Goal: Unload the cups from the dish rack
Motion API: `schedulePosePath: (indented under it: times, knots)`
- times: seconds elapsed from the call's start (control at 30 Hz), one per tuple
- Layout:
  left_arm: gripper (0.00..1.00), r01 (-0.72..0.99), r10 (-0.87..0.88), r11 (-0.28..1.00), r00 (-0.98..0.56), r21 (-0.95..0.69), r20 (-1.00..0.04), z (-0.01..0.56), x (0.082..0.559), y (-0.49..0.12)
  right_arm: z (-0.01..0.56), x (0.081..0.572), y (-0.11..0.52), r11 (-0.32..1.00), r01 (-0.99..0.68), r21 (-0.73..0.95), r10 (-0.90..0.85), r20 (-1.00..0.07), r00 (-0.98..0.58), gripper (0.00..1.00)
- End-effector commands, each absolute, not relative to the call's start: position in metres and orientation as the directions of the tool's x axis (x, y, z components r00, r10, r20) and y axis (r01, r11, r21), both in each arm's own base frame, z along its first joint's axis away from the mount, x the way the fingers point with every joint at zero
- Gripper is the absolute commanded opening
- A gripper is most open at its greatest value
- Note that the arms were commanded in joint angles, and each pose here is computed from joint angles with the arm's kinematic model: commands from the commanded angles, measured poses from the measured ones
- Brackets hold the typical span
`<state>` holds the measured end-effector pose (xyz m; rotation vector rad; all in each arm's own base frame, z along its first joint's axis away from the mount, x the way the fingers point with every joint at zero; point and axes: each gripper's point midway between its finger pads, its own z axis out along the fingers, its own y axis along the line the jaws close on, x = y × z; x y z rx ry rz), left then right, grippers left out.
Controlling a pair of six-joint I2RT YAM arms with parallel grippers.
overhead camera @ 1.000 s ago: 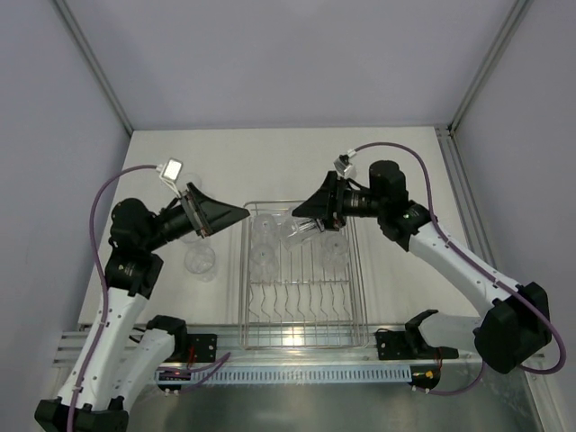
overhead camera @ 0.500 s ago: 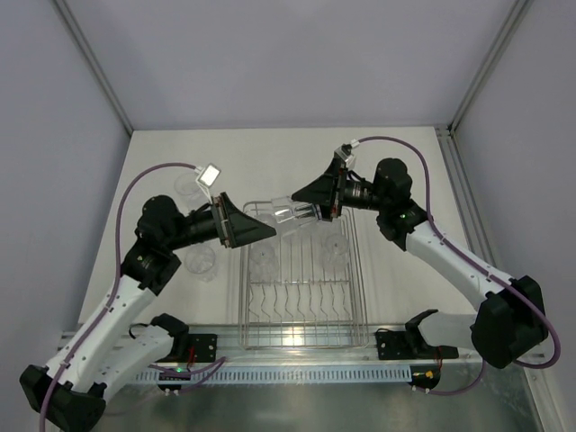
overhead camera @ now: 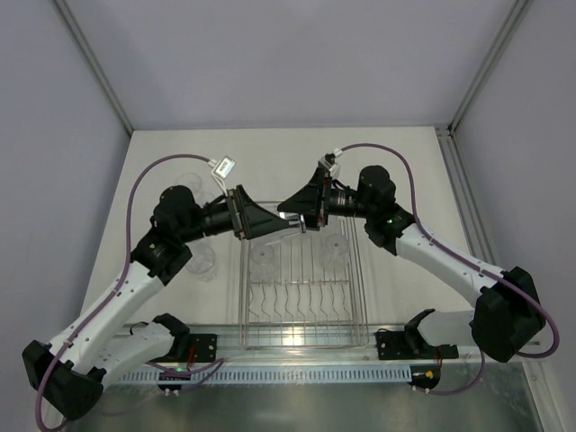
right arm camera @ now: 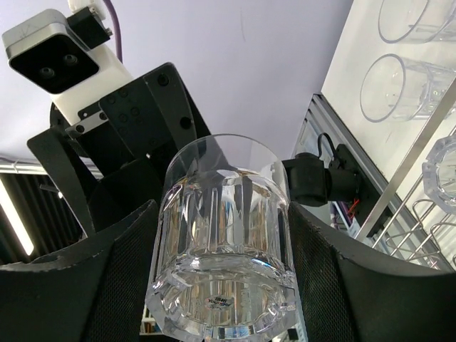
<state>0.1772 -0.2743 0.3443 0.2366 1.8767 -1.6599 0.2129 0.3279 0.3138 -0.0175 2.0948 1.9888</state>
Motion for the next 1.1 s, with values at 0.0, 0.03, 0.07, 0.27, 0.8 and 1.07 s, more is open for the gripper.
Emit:
schedulePosePath:
  times: [0.0,0.03,0.07,0.27,0.8,1.07]
  knots:
    - [0.67,0.580,-0.301,0.168,-0.739,-0.797,-0.602,0.372,0.179,-0.274,0.338,0.216,0.333,0.007,-0.236,0.972,0.183,-0.233,-0.955,0.04]
    - [0.61,0.585,-0.305,0.173,-0.733,-0.793,-0.608,0.372,0.178,-0.273,0.339,0.217,0.333,0.005,-0.236,0.972,0.182,-0.233,-0.955,0.05]
    - [0.54,0.577,-0.306,0.184,-0.735,-0.795,-0.605,0.369,0.179,-0.272,0.341,0.217,0.333,0.003,-0.239,0.971,0.184,-0.236,-0.954,0.09]
    - [0.00,0.588,-0.344,0.237,-0.694,-0.774,-0.633,0.371,0.178,-0.261,0.341,0.222,0.332,0.014,-0.225,0.974,0.215,-0.223,-0.951,0.43]
    - [0.00,-0.328,-0.215,0.945,-0.591,-0.012,-0.778,0.268,0.232,-0.045,0.264,0.239,0.272,0.703,-0.359,0.614,0.025,-0.526,-0.850,1.00]
    - [0.00,-0.534,-0.358,0.844,-0.624,0.044,-0.695,0.210,0.210,0.010,0.220,0.190,0.297,0.743,-0.494,0.452,-0.227,-0.524,-0.821,1.00]
